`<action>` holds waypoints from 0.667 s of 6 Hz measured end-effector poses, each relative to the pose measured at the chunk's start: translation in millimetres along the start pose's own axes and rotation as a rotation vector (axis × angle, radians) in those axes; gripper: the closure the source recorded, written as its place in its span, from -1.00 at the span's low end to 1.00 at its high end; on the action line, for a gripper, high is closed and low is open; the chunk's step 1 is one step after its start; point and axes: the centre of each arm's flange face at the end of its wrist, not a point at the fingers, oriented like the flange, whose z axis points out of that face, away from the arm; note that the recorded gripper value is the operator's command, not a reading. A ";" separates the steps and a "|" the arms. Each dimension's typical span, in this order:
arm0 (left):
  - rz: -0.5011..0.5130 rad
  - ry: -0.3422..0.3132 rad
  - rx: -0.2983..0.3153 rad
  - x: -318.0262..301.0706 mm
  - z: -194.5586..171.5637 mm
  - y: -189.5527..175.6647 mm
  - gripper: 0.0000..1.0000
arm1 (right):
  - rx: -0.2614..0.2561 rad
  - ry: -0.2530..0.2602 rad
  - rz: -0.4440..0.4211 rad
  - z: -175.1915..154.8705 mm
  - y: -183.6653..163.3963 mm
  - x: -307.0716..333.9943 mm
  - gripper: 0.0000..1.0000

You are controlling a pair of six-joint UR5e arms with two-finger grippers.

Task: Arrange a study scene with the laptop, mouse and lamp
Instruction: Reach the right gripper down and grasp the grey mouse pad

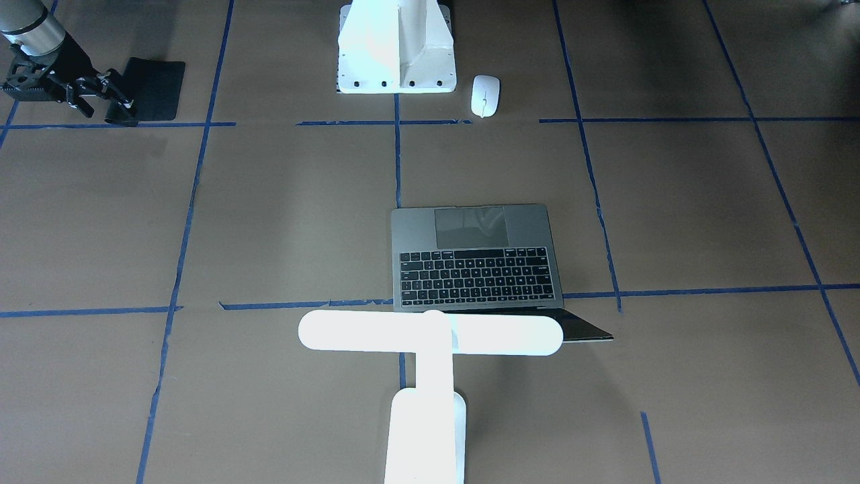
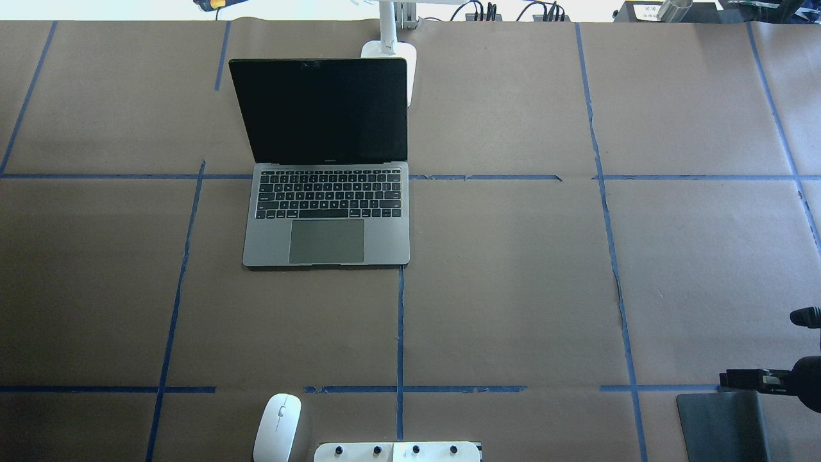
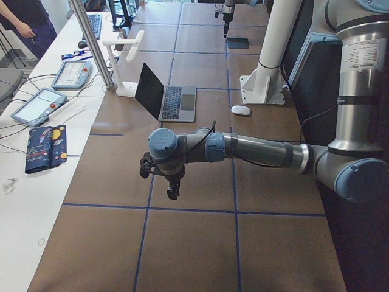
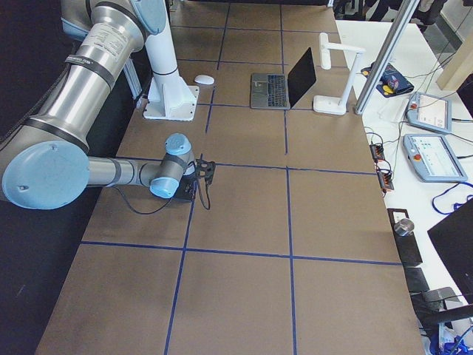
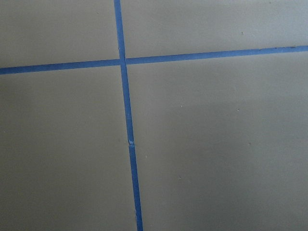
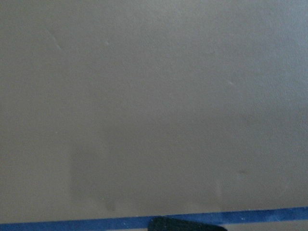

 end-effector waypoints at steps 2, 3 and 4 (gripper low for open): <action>0.009 -0.001 0.008 4.4 -3.8 0.0 -1.00 | 0.015 0.033 0.005 19.6 23.4 2.7 -0.56; 0.012 -0.001 0.011 6.0 -5.1 0.2 -1.00 | 0.019 0.036 0.010 20.4 27.0 5.6 0.12; 0.015 -0.002 0.014 7.9 -7.0 0.4 -1.00 | 0.018 0.021 0.019 13.9 28.1 12.1 0.68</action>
